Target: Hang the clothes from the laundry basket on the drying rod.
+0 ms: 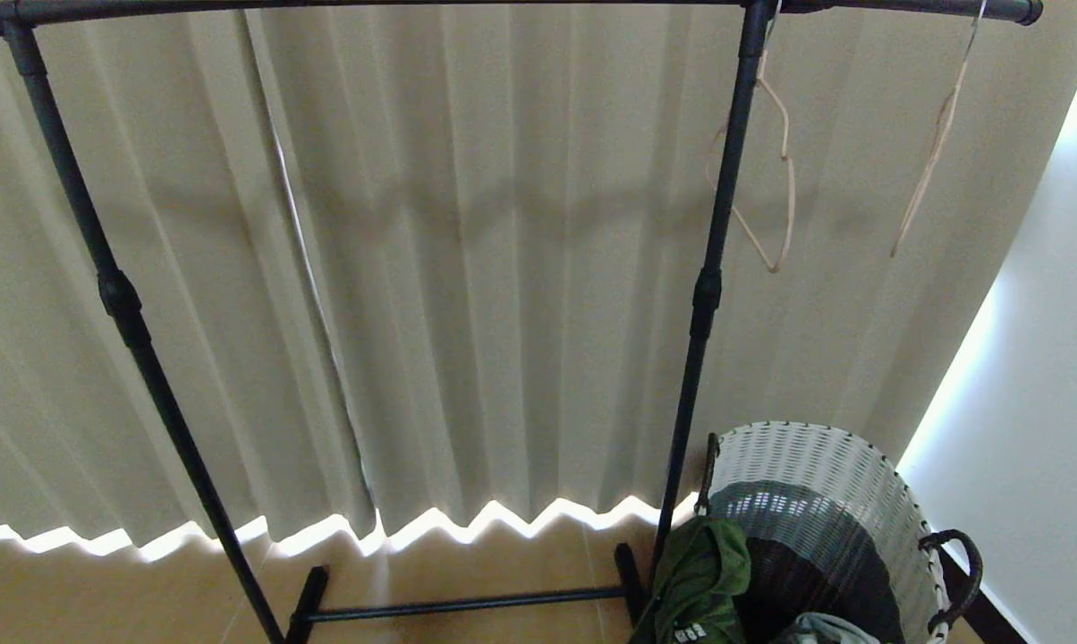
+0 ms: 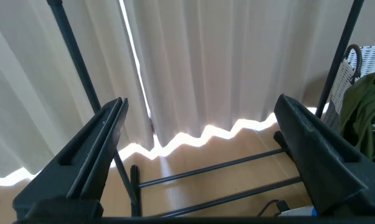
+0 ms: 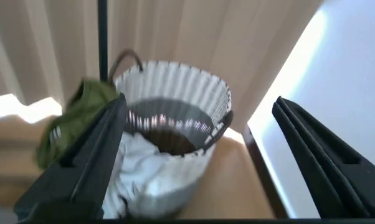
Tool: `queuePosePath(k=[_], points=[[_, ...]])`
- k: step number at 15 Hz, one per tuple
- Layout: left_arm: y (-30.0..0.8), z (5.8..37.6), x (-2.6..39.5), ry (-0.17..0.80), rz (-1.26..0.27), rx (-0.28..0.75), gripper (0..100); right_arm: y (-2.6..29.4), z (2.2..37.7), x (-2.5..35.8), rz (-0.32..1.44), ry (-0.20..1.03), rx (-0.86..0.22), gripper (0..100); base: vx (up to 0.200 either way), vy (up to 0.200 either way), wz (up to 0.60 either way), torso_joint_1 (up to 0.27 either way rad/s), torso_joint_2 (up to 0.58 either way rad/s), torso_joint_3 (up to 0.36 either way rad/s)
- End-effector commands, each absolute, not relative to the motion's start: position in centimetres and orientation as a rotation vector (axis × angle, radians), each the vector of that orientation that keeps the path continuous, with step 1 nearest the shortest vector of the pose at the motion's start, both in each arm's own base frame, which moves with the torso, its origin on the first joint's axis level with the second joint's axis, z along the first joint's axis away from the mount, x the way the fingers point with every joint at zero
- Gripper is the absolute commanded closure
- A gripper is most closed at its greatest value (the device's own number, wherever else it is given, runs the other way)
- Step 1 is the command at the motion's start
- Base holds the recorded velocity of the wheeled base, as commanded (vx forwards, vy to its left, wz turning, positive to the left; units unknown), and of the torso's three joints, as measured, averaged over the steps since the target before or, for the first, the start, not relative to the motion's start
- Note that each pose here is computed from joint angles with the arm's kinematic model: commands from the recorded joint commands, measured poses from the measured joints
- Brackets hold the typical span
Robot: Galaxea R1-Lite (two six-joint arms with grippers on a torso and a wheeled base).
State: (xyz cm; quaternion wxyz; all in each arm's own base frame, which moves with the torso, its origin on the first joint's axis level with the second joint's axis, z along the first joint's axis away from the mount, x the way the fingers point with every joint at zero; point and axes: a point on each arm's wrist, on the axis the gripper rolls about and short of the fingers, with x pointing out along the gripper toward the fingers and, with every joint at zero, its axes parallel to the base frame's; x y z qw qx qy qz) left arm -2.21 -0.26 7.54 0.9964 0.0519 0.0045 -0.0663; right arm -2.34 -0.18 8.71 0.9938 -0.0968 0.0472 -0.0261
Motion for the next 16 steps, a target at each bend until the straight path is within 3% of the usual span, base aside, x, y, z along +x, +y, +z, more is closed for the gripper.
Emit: queuePosePath(k=[1, 3, 5, 13, 16], points=[[-0.3, 7.5, -2.2, 0.008, -0.133, 0.103, 0, -0.1, 10.9, 0.7, 0.021, 0.377, -0.308, 0, 0.0, 0.0, 0.0, 0.0, 0.0, 0.0], [-0.3, 7.5, -2.2, 0.008, -0.133, 0.103, 0, 0.0, 11.2, 4.1, 0.097, 0.618, -0.42, 0, 0.0, 0.0, 0.0, 0.0, 0.0, 0.0], [-0.3, 7.5, -2.2, 0.01, -0.133, 0.102, 0, 0.3, 10.7, 7.0, 0.179, 0.762, -0.476, 0, 0.0, 0.0, 0.0, 0.0, 0.0, 0.0], [-0.3, 7.5, -2.2, 0.009, -0.128, 0.096, 0, 3.5, 6.8, 10.9, 0.523, 1.066, -0.631, 0, 0.0, 0.0, 0.0, 0.0, 0.0, 0.0], [-0.2, 7.5, -2.2, 0.009, -0.125, 0.094, 0, 3.9, 5.5, 12.0, 0.544, 1.159, -0.649, 0, 0.0, 0.0, 0.0, 0.0, 0.0, 0.0]])
